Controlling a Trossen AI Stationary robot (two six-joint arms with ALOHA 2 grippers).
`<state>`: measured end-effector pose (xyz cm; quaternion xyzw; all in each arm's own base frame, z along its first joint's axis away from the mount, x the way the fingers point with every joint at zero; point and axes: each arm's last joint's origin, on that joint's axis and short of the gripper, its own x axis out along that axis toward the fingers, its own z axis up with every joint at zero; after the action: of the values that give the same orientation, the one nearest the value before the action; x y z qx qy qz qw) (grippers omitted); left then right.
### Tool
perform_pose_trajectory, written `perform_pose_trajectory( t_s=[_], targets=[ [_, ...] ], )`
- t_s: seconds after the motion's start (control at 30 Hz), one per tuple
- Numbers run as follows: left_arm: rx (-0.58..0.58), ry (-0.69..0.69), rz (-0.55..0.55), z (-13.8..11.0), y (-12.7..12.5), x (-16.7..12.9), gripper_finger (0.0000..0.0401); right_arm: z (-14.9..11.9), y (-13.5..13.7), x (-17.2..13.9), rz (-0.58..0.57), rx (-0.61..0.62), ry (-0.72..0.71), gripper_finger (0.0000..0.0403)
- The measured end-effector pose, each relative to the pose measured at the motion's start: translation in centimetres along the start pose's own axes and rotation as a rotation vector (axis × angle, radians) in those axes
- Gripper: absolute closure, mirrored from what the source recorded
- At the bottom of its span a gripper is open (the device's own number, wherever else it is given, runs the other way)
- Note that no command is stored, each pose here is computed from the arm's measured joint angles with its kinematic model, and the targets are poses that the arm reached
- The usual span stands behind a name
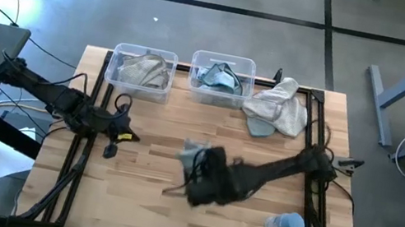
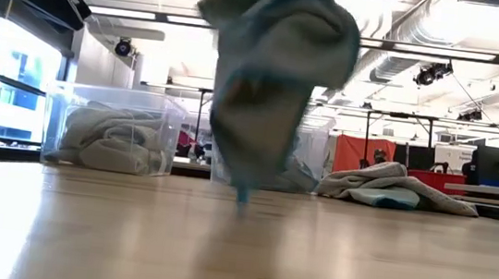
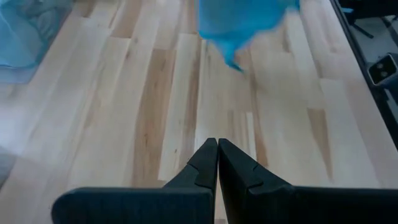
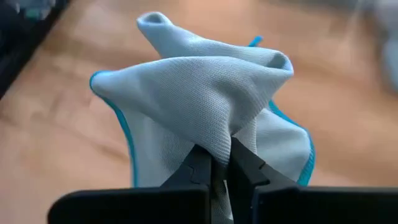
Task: Sort microfiber towel by color & place in baskets
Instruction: Put the bottom blue towel into the right transparent bin
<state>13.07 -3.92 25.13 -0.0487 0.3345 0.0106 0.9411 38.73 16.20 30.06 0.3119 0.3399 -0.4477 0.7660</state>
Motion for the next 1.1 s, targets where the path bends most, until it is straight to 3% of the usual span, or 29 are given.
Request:
perform_pose_trajectory(
  t_s=[0.23, 0.6, 0.87, 1.1],
  targets=[
    [-0.027, 0.008, 0.026, 0.2, 0.9, 0.2, 0.0401, 7.6, -2.1, 1.1, -0.059, -0.185, -0.046, 0.0397],
    [-0.073, 0.004, 0.165, 0.6, 3.3, 0.4, 0.0401, 20.9, -7.7, 2.3, -0.087, -0.313, -0.181, 0.0397],
    [-0.149, -0.002, 0.265, 0.7, 5.1, 0.4, 0.0401, 29.0, -12.6, 6.1, -0.026, -0.324, -0.188, 0.0397],
    [-0.207, -0.007, 0.327, 0.7, 6.2, 0.2, 0.0401, 32.6, -16.2, 10.9, -0.001, -0.276, -0.103, 0.0398]
  ],
)
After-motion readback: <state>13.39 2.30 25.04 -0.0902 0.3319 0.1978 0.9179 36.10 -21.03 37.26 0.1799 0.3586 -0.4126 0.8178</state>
